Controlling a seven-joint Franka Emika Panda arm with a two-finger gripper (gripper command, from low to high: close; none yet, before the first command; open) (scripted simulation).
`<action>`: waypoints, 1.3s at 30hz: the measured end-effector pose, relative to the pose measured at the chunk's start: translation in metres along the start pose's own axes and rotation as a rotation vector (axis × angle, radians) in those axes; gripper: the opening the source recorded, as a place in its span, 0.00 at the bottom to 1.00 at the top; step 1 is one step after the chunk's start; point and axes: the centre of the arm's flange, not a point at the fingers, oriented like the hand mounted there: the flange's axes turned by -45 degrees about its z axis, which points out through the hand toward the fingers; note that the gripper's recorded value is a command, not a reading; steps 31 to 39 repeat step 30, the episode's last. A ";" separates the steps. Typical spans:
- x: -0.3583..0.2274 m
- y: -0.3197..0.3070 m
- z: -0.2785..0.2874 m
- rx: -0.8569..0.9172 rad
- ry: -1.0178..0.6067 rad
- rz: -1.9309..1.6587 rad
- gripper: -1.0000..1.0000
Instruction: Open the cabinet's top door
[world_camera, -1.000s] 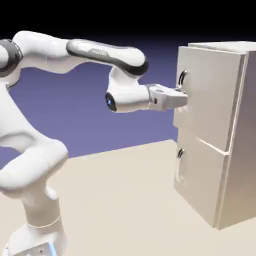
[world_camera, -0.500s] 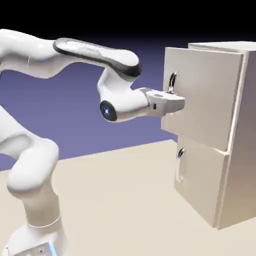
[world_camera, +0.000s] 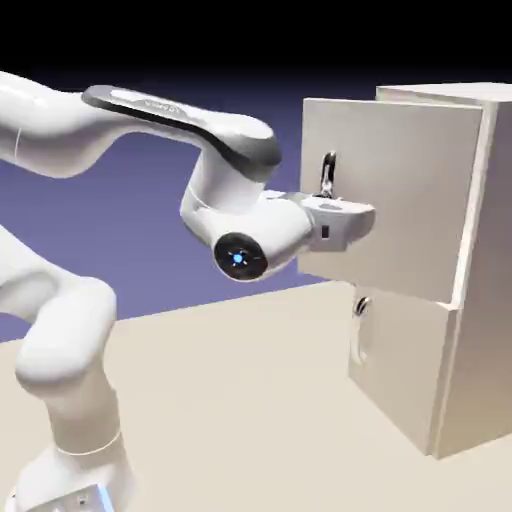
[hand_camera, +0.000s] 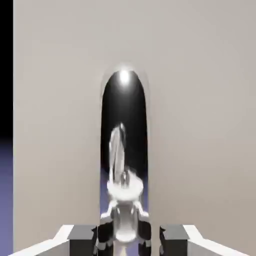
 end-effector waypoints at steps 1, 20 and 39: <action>0.000 0.004 -0.006 0.028 0.000 0.000 0.00; 0.000 0.110 -0.095 0.560 0.000 0.000 0.00; 0.000 0.157 -0.111 0.747 0.000 0.000 1.00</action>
